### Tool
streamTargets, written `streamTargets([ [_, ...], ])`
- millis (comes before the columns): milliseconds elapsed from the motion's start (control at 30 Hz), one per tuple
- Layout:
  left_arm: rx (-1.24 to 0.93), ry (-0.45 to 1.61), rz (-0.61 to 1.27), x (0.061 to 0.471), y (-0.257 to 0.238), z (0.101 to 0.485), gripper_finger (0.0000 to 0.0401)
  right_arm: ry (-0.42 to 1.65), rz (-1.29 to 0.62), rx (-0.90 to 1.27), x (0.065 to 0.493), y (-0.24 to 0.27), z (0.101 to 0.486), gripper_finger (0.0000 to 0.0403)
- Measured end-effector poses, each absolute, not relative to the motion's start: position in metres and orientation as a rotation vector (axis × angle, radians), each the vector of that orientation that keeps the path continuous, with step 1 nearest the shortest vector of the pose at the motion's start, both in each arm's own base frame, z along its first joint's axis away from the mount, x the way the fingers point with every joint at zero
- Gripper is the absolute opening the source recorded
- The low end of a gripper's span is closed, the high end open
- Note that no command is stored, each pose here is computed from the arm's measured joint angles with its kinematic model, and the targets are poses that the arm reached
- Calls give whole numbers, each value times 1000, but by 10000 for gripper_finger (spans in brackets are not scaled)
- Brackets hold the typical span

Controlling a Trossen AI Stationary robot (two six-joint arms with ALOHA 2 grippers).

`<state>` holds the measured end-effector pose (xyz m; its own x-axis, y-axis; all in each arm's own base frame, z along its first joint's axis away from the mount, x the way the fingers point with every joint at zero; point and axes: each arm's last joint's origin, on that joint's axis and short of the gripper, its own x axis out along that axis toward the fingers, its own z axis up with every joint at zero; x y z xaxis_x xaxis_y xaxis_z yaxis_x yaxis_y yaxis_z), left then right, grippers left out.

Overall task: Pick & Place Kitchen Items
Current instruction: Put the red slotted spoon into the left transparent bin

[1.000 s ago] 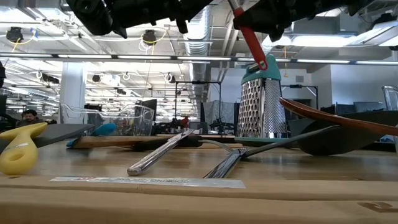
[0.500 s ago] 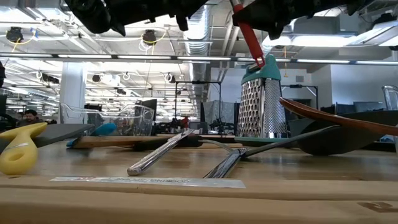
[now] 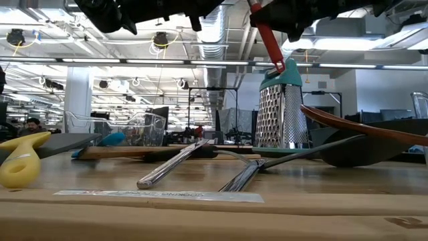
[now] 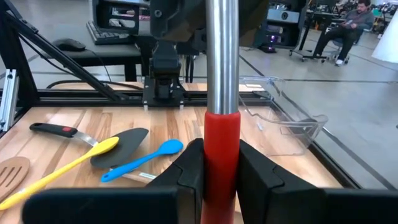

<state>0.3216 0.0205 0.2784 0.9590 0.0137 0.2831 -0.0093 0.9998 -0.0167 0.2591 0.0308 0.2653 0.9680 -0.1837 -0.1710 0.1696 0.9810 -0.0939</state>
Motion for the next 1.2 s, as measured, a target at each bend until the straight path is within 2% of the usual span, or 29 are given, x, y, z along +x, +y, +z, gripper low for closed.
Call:
streamTargets([
  [367, -43, -285, 10, 322, 20, 278, 113, 199, -178, -86, 259, 31, 264, 56],
  [667, -51, -263, -13, 322, 16, 276, 194, 208, -176, -103, 259, 31, 263, 56],
  [800, -50, -263, -17, 322, 16, 276, 214, 207, -178, -103, 259, 31, 263, 56],
  [1033, -22, -269, -34, 323, 9, 277, 215, 207, -183, -102, 259, 29, 263, 56],
  [1200, -23, -261, -32, 340, 8, 274, 208, 207, -195, -101, 259, 26, 263, 56],
])
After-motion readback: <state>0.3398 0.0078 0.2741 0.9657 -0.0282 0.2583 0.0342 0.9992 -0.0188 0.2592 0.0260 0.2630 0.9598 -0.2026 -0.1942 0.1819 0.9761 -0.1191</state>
